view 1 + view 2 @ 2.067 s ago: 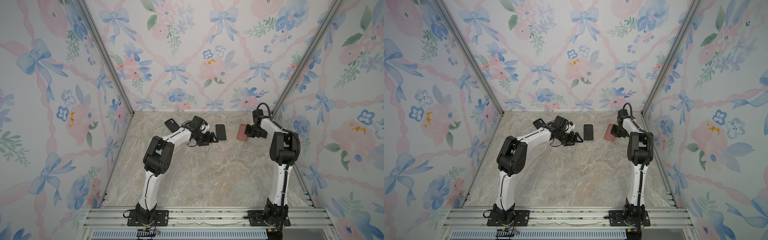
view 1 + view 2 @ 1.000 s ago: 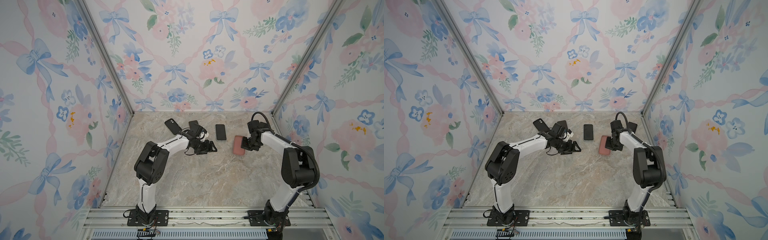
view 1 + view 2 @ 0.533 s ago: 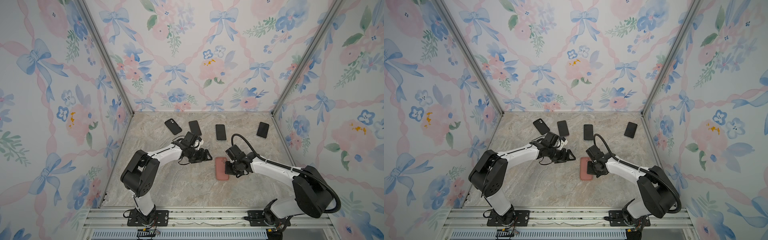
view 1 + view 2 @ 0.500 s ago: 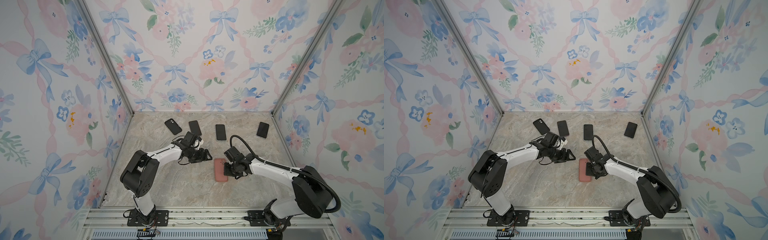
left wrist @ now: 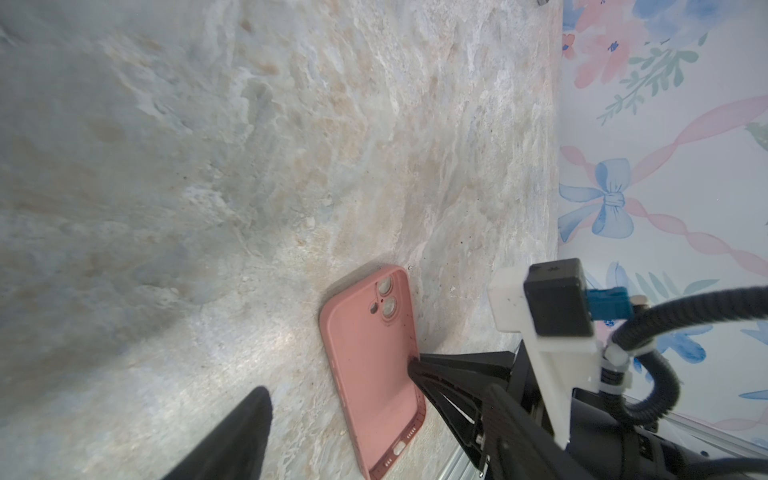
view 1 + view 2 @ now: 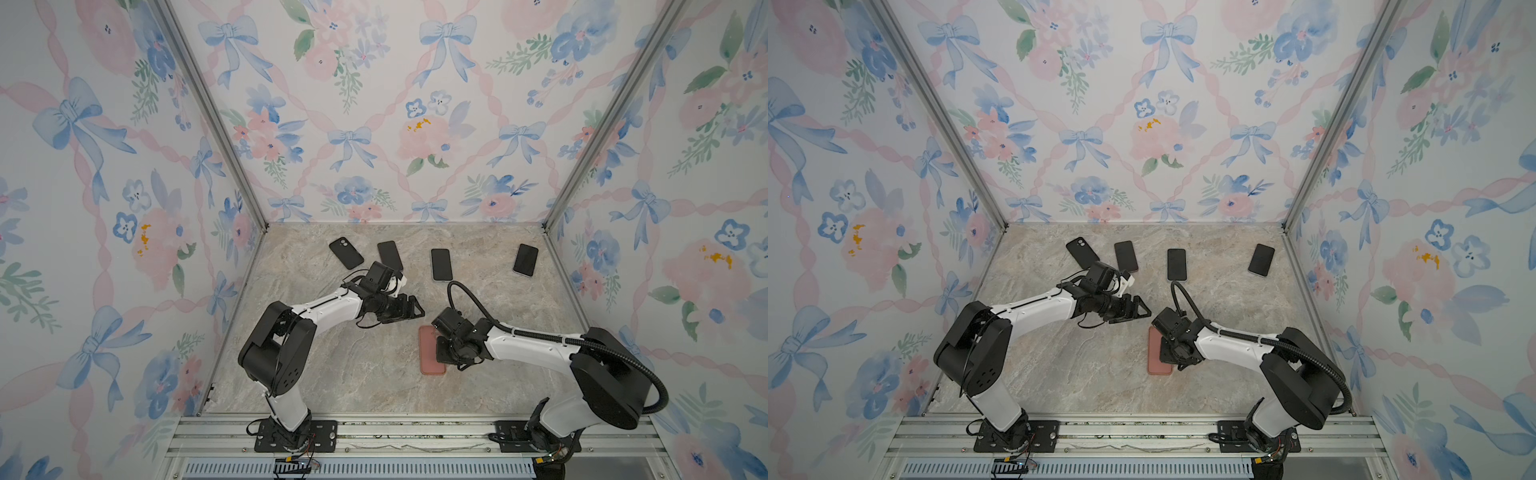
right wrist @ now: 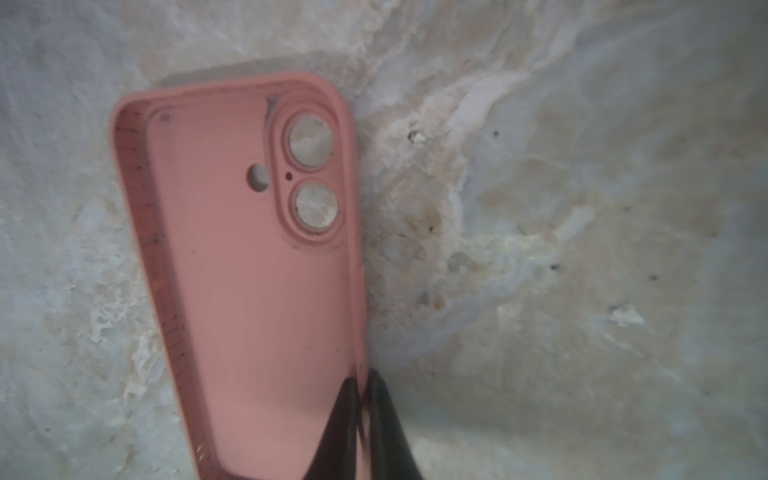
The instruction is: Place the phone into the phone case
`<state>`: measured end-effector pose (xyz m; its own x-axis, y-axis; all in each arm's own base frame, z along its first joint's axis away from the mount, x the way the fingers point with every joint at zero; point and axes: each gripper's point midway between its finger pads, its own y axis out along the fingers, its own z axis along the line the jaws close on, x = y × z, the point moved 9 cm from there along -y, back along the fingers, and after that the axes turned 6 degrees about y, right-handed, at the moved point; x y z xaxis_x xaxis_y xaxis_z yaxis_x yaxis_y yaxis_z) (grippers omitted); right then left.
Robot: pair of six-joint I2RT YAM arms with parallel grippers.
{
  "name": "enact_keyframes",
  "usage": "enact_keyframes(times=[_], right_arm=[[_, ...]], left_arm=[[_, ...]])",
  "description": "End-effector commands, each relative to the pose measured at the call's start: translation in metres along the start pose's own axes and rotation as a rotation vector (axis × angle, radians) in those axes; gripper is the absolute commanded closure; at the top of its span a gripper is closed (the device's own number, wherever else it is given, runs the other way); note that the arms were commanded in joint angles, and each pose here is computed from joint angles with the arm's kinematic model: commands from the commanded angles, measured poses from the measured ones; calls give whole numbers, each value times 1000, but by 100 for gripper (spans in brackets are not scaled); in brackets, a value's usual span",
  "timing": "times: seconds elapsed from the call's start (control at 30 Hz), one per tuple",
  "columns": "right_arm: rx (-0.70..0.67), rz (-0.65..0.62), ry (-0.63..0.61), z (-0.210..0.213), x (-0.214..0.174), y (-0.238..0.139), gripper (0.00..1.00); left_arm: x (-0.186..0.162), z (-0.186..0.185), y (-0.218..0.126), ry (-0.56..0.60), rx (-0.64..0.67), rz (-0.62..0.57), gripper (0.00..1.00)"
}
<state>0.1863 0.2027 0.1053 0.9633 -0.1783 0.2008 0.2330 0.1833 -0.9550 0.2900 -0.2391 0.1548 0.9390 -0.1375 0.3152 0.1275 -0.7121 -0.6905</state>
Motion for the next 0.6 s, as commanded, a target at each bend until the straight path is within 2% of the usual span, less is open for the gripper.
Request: enact_keyframes(times=[0.0, 0.13, 0.23, 0.57], right_arm=[[-87, 3, -14, -10, -6, 3, 78], [-105, -37, -56, -5, 3, -22, 58], [-149, -121, -98, -6, 27, -51, 46], [-245, -270, 71, -76, 176, -76, 34]], left_arm=[[-3, 5, -1, -4, 13, -2, 19], [1, 4, 1, -2, 8, -5, 19], [13, -4, 4, 13, -12, -15, 18], [75, -20, 39, 45, -69, -32, 19]])
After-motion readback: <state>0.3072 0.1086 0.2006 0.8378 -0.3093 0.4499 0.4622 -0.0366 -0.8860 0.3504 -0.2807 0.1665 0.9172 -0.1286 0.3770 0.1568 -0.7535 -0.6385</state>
